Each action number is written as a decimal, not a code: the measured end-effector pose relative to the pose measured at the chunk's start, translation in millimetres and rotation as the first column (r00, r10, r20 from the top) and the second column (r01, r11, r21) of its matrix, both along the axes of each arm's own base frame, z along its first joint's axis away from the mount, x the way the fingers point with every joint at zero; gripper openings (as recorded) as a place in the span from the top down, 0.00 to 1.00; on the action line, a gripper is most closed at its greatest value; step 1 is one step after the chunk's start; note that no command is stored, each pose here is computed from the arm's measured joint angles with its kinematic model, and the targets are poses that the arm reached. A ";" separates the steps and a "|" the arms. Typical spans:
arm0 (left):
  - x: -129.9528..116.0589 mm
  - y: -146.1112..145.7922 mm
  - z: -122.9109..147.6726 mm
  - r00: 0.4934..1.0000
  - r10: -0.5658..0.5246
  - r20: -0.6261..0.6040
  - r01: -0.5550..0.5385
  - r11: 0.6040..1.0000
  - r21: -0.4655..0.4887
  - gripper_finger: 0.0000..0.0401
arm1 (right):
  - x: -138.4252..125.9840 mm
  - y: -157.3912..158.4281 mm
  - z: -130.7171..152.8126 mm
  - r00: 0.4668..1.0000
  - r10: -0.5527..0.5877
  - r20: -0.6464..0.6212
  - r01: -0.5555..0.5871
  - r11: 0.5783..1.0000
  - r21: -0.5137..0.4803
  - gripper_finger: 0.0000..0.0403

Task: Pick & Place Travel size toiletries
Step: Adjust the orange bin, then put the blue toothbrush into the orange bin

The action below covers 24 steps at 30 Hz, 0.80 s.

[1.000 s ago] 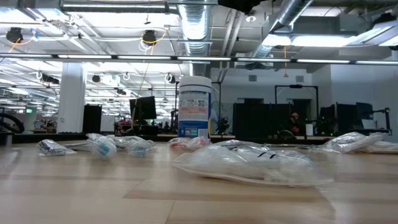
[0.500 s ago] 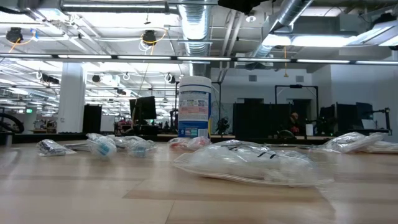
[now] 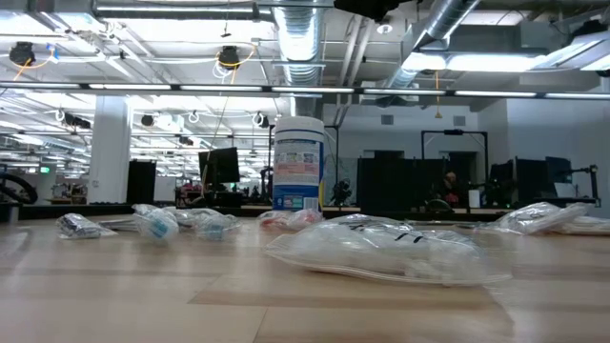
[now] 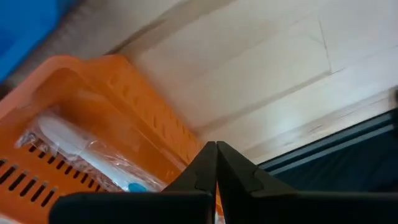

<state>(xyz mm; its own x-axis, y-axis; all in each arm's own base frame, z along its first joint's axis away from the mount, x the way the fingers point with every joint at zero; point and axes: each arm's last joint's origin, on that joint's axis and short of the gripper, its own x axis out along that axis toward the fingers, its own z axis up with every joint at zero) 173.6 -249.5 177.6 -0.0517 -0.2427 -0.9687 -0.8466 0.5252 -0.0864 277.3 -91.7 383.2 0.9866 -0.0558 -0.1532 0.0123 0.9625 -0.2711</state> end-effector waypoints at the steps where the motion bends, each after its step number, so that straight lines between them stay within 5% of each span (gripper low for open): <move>1: 1.2 1.0 1.4 1.000 -0.003 0.028 0.003 1.000 0.008 1.00 | 0.0 0.0 0.0 1.000 0.000 0.000 0.000 1.000 0.000 0.31; 4: 8.0 7.9 11.2 0.978 -0.027 0.207 0.011 0.997 0.079 1.00 | 0.0 0.0 0.0 1.000 0.000 0.000 0.000 1.000 0.000 0.31; 10: 34.1 43.6 39.7 0.846 -0.144 0.513 -0.030 0.948 0.317 1.00 | 0.0 0.0 0.0 1.000 0.000 0.000 0.000 1.000 0.000 0.31; 15: 56.5 80.8 51.7 0.823 -0.231 0.519 0.001 0.914 0.406 1.00 | 0.0 0.0 0.0 1.000 0.000 0.000 0.000 1.000 0.002 0.31; 24: 61.4 145.9 23.9 0.926 -0.010 0.376 -0.104 0.953 0.283 0.86 | 0.0 0.0 0.0 1.000 0.000 0.000 0.000 1.000 0.001 0.31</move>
<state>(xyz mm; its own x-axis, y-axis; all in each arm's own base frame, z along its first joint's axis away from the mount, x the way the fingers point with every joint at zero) 235.0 -103.7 201.5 0.3278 0.0616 -0.9427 -0.8079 0.5357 -0.2458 277.3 -91.7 383.2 0.9866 -0.0557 -0.1531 0.0124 0.9628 -0.2700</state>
